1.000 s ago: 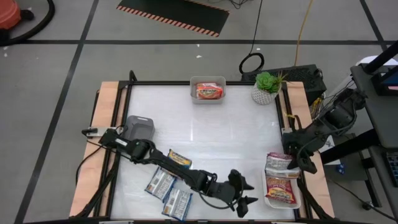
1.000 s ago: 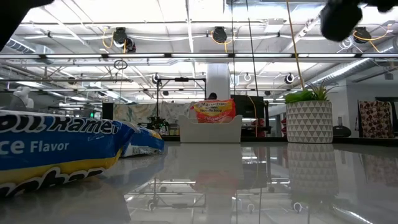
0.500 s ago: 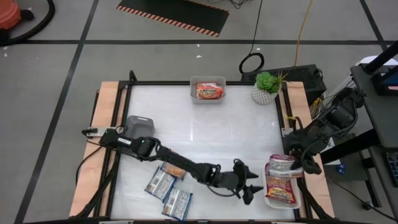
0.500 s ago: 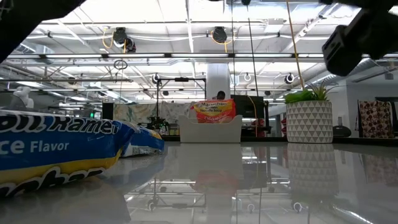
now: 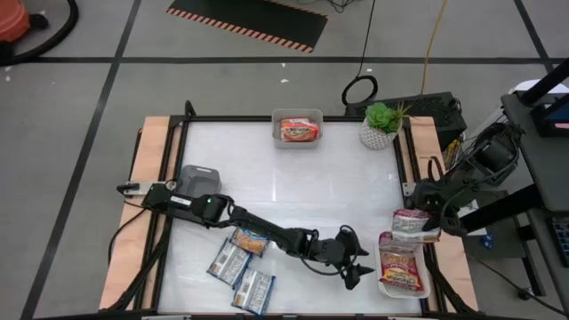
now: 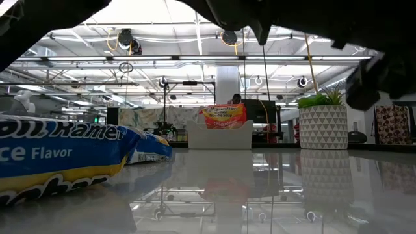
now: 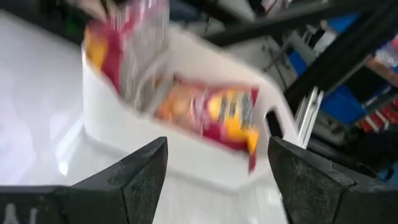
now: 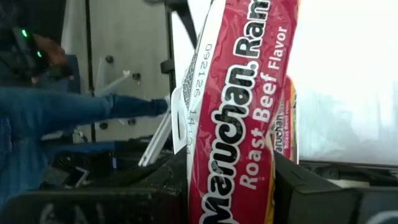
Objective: Sort Maruchan noodles
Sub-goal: Put the red noodle pack into the white bin
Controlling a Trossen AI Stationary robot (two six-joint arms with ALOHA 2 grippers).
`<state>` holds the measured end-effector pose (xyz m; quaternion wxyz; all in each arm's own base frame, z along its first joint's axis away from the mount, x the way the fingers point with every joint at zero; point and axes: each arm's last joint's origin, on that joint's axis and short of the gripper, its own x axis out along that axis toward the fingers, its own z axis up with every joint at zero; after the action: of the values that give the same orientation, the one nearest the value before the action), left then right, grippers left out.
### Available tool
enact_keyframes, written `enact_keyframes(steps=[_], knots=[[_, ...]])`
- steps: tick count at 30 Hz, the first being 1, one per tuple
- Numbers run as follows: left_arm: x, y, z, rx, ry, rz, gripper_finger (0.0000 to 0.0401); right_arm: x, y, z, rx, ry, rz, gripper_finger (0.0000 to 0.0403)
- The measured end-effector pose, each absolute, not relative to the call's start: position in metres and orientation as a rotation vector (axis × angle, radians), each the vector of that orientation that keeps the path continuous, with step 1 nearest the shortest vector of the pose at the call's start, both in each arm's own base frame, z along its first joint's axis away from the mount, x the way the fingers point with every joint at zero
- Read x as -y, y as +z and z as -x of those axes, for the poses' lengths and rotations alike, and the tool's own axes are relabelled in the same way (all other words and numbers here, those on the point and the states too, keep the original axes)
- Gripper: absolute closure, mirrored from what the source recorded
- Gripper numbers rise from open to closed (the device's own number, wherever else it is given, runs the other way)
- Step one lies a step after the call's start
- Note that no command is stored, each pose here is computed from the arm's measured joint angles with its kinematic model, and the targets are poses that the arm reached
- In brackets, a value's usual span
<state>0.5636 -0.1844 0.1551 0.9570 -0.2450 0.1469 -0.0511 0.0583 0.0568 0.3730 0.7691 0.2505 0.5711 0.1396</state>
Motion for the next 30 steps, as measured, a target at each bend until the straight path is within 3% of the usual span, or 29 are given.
enact_keyframes(steps=[13,20,30], knots=[[0.206,0.152,-0.557,-0.277,-0.095,0.599,0.0121,-0.072,0.336,-0.076,-1.245,0.269,-0.543,0.0296],[0.213,0.145,-0.553,-0.345,-0.085,0.585,0.0121,-0.079,0.296,-0.085,-1.305,0.211,-0.532,0.0296],[0.209,0.141,-0.552,-0.367,0.010,0.629,0.0121,-0.088,0.267,-0.074,-1.394,0.193,-0.457,0.0296]])
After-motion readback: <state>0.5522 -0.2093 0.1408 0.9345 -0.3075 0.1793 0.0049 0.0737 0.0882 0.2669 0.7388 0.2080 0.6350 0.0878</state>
